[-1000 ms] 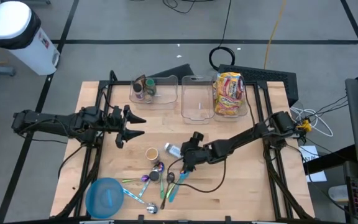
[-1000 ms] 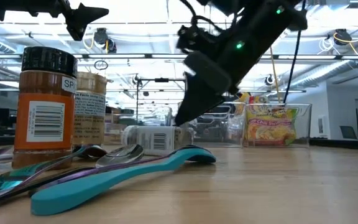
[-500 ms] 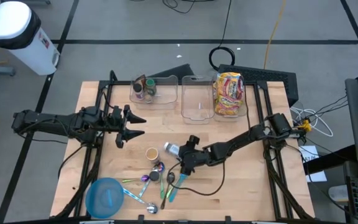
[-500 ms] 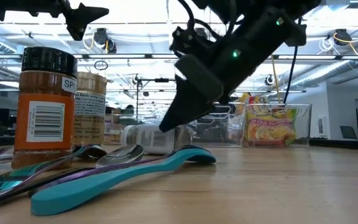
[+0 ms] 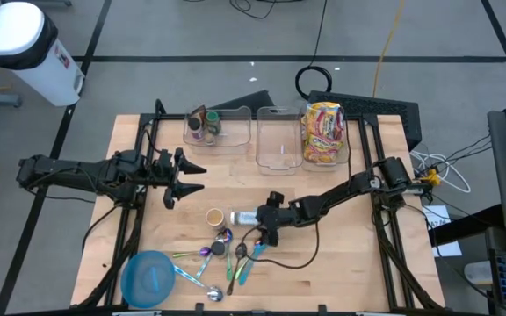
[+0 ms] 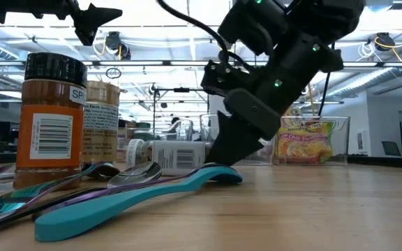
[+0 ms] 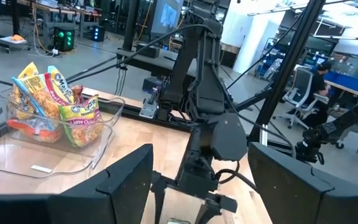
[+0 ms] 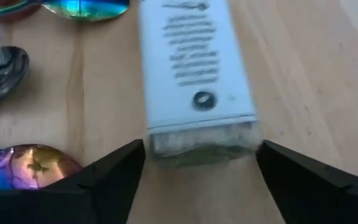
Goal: Pick & Place Food Item
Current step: Put the white seasoning bottle into the left transparent bin
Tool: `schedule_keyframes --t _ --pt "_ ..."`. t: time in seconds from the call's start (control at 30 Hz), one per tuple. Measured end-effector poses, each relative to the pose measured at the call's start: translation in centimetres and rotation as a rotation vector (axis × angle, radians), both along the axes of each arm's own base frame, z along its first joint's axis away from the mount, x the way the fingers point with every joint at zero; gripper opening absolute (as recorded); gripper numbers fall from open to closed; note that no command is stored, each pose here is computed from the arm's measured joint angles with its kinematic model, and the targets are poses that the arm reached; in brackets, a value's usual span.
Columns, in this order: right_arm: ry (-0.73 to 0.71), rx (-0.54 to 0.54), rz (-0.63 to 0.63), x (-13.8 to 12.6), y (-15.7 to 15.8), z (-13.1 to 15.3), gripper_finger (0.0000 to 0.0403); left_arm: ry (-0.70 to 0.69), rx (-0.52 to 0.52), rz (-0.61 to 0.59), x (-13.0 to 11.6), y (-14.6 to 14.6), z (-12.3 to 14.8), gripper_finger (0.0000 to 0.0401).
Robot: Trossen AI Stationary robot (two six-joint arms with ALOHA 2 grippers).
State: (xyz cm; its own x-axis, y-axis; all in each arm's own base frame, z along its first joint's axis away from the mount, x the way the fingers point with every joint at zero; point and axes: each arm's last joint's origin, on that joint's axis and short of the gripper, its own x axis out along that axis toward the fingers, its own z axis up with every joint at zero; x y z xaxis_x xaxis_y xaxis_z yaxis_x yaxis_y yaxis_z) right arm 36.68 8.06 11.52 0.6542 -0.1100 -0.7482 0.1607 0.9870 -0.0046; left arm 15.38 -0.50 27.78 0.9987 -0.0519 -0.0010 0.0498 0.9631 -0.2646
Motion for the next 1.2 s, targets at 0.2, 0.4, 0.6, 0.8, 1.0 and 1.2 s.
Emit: schedule_keyframes --t 0.2,0.4,0.6,0.8,1.0,1.2 --pt "-0.040 -0.033 0.024 0.3 0.0 0.2 0.0333 0.001 -0.001 0.000 0.0 0.0 0.0 0.0271" --pt "-0.040 -0.103 0.096 0.4 0.0 0.4 0.0326 0.001 -0.002 0.000 0.0 0.0 0.0 0.0271" --pt "-0.112 -0.160 0.160 0.9 0.1 1.0 0.0327 0.004 -0.003 0.000 0.1 0.0 -0.1 0.0271" --pt "-0.165 -0.207 0.209 1.3 0.2 1.5 0.0323 0.011 -0.002 0.000 0.2 0.0 -0.2 0.0271" --pt "-0.167 -0.193 0.237 1.3 0.2 1.5 0.0323 0.021 -0.002 0.000 0.4 0.0 -0.3 0.0271" --pt "-0.151 -0.097 0.231 1.4 -0.2 1.1 0.0318 0.021 -0.001 0.000 0.4 0.0 -0.3 0.0271"
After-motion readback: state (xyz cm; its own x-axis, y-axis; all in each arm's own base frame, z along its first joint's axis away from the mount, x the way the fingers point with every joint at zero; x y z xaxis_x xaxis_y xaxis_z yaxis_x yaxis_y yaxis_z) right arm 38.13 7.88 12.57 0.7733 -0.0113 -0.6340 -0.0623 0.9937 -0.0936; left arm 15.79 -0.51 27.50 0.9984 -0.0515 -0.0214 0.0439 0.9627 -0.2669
